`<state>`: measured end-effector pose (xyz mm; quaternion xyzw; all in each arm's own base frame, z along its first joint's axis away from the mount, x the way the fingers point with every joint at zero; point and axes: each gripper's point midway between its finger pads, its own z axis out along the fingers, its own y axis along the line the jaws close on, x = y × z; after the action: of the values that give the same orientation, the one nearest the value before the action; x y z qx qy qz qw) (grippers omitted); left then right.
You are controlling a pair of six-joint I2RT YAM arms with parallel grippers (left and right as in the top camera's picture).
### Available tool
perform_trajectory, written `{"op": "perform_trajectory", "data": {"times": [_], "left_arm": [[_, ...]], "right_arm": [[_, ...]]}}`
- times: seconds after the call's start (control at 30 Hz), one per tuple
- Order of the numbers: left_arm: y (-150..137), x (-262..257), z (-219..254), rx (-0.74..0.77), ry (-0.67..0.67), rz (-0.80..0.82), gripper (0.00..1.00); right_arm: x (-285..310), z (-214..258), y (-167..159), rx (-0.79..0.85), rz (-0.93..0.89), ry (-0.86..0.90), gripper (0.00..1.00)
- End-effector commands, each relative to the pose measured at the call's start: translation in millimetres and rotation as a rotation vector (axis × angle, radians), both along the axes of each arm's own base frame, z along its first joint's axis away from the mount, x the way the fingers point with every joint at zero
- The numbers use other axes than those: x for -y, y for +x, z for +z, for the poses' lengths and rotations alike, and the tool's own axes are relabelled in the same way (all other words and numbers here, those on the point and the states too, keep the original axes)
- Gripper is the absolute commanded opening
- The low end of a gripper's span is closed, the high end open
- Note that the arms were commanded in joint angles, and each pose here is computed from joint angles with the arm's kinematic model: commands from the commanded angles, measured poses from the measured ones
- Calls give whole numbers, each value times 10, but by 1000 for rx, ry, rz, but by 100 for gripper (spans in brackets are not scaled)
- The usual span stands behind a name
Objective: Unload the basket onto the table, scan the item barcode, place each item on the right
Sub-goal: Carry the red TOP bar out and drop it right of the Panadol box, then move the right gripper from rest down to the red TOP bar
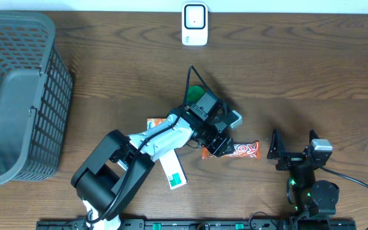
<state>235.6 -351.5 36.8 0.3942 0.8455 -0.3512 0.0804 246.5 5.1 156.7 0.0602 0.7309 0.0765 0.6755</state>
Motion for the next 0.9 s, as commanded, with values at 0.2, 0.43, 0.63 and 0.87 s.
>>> {"op": "perform_trajectory", "data": {"times": [0.2, 0.43, 0.63, 0.87], "left_arm": [[253, -52, 523, 126, -36, 106, 86], [425, -551, 1323, 356, 41, 338, 96], [703, -1426, 1939, 589, 178, 802, 96], [620, -1914, 2309, 703, 213, 973, 96]], "right_arm": [[-317, 150, -49, 34, 181, 65, 99], [-387, 336, -322, -136, 207, 156, 99], [-253, 641, -604, -332, 113, 158, 99], [-482, 236, -506, -860, 241, 165, 99]]}}
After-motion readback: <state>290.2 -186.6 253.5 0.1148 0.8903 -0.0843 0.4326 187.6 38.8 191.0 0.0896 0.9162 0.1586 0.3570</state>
